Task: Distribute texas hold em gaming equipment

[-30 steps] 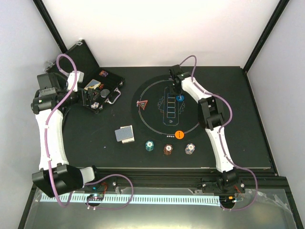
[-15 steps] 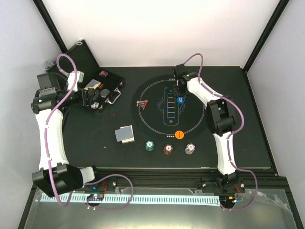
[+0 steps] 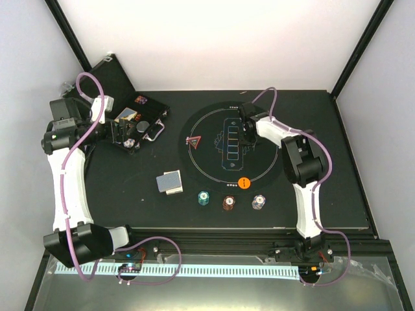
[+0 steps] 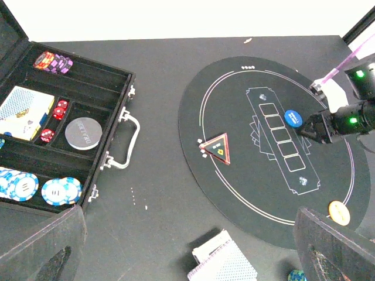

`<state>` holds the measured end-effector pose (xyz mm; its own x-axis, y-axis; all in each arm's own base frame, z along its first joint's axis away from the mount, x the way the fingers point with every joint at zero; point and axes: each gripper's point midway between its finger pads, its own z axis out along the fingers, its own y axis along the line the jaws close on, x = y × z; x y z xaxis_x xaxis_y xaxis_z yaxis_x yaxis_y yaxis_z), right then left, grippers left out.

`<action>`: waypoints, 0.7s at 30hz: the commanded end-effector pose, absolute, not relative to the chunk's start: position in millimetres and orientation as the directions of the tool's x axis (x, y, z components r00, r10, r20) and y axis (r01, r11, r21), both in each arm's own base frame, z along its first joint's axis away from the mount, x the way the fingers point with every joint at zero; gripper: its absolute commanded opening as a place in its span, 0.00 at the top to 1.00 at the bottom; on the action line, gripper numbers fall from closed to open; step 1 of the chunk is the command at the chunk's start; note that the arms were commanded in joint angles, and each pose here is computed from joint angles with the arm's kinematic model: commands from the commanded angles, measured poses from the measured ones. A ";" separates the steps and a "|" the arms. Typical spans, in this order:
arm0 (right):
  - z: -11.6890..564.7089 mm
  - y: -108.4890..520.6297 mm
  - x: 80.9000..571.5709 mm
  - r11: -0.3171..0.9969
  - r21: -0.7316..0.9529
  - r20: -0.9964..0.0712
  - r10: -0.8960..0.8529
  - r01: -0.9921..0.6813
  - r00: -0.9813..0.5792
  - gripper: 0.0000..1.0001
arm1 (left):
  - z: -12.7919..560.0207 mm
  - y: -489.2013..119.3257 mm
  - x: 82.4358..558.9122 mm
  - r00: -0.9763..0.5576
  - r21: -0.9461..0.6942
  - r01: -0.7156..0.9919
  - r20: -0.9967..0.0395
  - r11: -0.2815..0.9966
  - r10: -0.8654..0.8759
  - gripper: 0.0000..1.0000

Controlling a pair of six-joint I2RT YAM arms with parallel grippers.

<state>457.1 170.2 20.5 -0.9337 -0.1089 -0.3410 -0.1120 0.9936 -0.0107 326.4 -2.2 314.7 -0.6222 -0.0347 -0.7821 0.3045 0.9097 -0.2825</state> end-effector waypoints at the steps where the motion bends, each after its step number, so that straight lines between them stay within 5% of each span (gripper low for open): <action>1: 10.9 171.4 476.9 0.994 -0.047 -0.362 -0.111 -0.101 -0.926 0.74 | 329.1 0.0 326.0 -0.601 -0.271 0.309 -0.798 0.912 -0.033 0.01; 11: -0.6 175.5 520.3 0.991 -0.083 -0.355 -0.128 -0.105 -0.926 0.81 | 326.0 1.7 329.0 -0.611 -0.275 0.302 -0.791 0.913 -0.036 0.01; 21: 3.0 176.1 571.2 0.995 -0.036 -0.392 -0.104 -0.097 -0.914 0.73 | 320.7 3.9 331.6 -0.623 -0.277 0.294 -0.781 0.915 -0.036 0.01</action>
